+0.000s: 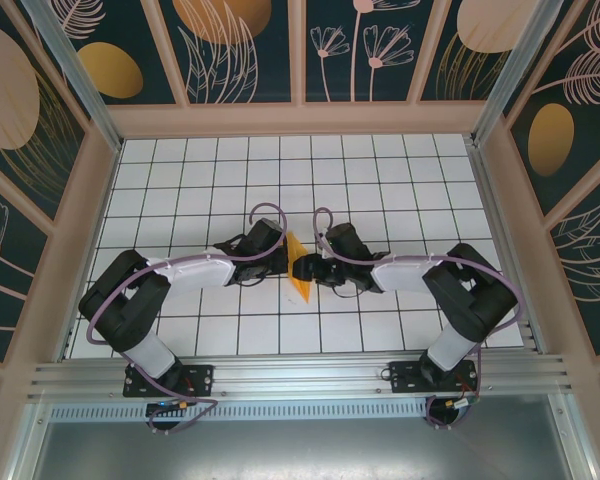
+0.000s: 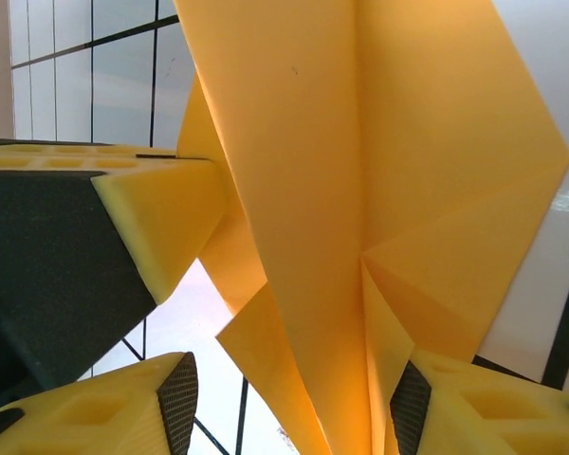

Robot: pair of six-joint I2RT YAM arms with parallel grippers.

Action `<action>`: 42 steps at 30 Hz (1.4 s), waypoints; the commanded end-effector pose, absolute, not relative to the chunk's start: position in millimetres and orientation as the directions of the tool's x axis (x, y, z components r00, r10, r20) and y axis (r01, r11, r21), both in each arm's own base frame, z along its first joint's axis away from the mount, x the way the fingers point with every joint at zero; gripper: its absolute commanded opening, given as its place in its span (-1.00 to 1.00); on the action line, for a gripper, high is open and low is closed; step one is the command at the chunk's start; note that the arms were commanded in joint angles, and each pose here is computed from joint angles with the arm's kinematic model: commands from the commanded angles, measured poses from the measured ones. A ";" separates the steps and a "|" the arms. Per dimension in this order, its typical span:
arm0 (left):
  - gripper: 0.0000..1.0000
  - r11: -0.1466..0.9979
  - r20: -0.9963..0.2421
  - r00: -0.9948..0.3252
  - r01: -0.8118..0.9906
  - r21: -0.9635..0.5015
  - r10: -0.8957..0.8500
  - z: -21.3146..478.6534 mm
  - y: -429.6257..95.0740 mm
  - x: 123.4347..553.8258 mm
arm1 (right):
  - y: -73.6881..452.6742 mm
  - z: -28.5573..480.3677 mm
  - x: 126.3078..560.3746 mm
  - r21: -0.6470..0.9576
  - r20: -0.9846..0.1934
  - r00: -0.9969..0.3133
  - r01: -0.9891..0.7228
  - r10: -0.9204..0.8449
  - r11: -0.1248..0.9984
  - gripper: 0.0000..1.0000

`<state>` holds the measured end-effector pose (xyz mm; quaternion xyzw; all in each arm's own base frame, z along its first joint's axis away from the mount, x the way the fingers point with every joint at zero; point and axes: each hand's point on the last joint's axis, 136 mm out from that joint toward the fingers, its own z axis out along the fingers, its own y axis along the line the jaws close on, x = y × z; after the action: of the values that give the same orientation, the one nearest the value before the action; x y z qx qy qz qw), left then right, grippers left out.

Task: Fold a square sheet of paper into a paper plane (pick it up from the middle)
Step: Move the paper plane to the center of the table.

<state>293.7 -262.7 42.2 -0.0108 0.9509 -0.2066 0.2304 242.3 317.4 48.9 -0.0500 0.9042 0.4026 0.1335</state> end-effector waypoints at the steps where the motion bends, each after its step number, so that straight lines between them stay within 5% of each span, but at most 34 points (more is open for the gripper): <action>1: -1.00 0.905 -0.446 -0.886 0.084 -0.417 -0.124 48.8 -264.2 296.5 | 324.7 45.9 244.2 0.682 -0.300 -0.953 -0.236 -0.029 0.692 0.08; 26: -0.97 0.898 -0.447 -0.886 0.091 -0.430 -0.124 53.1 -265.6 295.0 | 326.5 25.7 255.6 0.529 -0.316 -0.946 -0.243 -0.077 0.813 -0.65; 30: -0.80 0.878 -0.467 -0.872 0.103 -0.468 -0.146 71.1 -269.8 296.7 | 318.9 37.3 263.0 0.485 -0.352 -0.934 -0.238 -0.061 0.842 -0.80; 33: -0.46 0.847 -0.492 -0.854 0.128 -0.516 -0.170 93.6 -274.1 297.7 | 307.2 49.4 270.5 0.433 -0.388 -0.921 -0.220 -0.039 0.874 -0.87; 38: -0.03 0.805 -0.570 -0.777 0.145 -0.575 -0.268 135.6 -264.3 300.2 | 272.9 63.1 288.8 0.264 -0.431 -0.902 -0.128 -0.002 0.956 -0.85; 42: 0.10 0.827 -0.618 -0.724 0.118 -0.549 -0.307 143.6 -243.4 300.8 | 258.0 63.3 302.2 0.157 -0.431 -0.902 -0.063 0.011 0.986 -0.80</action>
<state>295.2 -259.2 140.8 -0.0317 0.8899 -0.3059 0.3369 293.3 285.4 59.2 -0.0356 0.9632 0.1622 0.2115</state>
